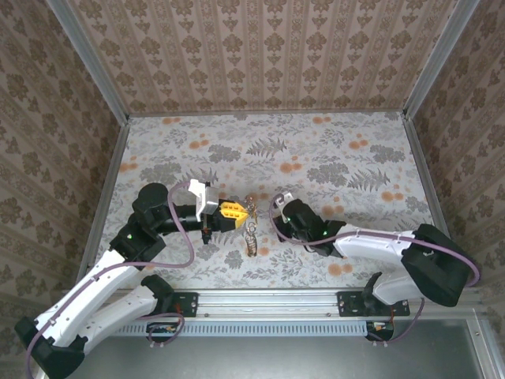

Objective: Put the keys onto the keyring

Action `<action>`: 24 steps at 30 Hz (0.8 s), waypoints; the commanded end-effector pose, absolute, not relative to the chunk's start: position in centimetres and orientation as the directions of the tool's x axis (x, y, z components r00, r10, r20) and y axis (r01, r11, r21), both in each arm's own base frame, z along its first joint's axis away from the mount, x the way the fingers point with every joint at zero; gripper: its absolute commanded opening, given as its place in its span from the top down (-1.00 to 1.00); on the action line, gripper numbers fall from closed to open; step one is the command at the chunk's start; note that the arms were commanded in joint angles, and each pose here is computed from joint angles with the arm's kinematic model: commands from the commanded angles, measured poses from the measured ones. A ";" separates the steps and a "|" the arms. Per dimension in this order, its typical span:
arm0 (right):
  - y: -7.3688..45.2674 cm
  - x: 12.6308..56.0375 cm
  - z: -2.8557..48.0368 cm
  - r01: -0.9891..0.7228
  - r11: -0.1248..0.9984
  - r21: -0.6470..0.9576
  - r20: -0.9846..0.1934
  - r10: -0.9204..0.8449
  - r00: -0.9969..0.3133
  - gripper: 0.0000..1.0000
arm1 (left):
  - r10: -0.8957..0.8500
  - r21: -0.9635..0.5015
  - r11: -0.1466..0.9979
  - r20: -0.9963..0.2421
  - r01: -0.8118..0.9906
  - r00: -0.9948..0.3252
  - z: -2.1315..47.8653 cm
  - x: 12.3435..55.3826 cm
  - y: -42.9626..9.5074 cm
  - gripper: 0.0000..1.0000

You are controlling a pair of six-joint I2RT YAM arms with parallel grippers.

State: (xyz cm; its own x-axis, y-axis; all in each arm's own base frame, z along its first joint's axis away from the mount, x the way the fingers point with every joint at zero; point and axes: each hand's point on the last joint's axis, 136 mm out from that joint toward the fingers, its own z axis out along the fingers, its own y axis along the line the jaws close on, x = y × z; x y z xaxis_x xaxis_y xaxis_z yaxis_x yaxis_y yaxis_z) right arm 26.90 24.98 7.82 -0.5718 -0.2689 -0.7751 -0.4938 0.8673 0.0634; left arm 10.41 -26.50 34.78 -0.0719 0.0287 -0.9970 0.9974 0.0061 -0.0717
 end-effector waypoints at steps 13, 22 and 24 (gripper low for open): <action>21.5 24.8 5.5 -0.323 0.943 0.085 -0.775 -0.142 -0.616 0.70 | -0.024 0.000 -0.006 -1.000 1.000 0.000 37.1 9.9 -26.2 1.00; 19.0 23.9 10.7 -0.258 0.965 0.056 -0.730 -0.136 -0.670 0.23 | -0.028 -0.001 -0.015 -1.000 1.000 -0.002 37.1 9.8 -26.2 1.00; 18.7 23.8 10.8 -0.246 0.968 0.051 -0.667 -0.151 -0.730 0.22 | -0.030 -0.002 -0.018 -1.000 1.000 -0.002 37.2 9.7 -26.2 1.00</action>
State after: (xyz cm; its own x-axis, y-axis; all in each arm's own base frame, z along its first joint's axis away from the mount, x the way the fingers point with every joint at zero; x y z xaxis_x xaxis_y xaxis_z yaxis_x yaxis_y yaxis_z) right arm 24.72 20.65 11.52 -0.6348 -0.1097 -0.7648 -0.2927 0.9503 0.1066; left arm 10.41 -26.51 34.77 -0.0722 0.0290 -0.9970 0.9974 0.0057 -0.0720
